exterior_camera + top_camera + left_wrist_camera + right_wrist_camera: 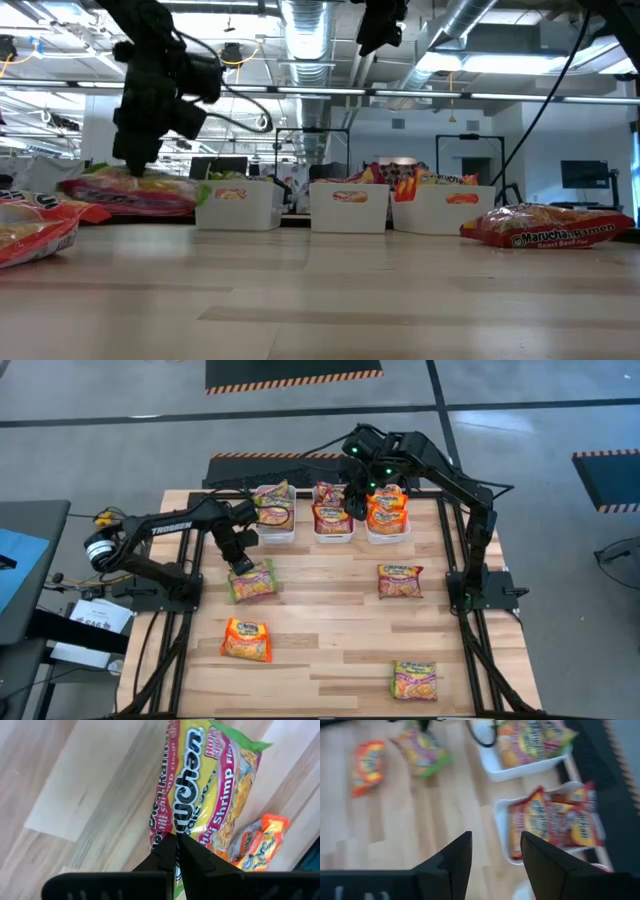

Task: Sort Maruchan noodles
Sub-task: Put the green noodle pack into the left white bin

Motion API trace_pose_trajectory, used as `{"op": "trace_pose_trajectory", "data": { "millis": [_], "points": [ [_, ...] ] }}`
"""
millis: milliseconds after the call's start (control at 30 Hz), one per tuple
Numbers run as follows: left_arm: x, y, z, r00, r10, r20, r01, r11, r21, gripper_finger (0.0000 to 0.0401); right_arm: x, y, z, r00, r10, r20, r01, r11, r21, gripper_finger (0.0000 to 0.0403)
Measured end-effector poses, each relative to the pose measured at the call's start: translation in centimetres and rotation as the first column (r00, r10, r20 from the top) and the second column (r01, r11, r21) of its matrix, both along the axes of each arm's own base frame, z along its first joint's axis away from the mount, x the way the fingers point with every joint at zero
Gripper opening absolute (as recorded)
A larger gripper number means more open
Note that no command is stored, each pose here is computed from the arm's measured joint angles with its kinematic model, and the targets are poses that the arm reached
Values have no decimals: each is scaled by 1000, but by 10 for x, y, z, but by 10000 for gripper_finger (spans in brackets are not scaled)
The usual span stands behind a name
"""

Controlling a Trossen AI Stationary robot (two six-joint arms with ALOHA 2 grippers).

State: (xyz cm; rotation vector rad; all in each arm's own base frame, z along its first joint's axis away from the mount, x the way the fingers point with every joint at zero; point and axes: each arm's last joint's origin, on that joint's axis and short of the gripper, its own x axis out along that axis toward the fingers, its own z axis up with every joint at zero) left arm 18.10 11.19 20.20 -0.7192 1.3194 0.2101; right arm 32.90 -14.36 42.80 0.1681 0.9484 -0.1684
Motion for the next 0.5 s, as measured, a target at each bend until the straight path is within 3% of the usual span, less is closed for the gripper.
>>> {"op": "trace_pose_trajectory", "data": {
  "millis": [100,267,500],
  "points": [
    [4,-3,9,1000,-2,27,1,999,40,0,0,3,0,996,83,42,-87,992,90,180],
    [11,-6,26,996,-14,83,6,996,94,0,2,9,3,968,204,148,-236,942,238,154],
    [25,-4,58,983,-96,156,61,974,218,0,5,18,3,964,214,161,-253,925,285,142]
  ]
}}
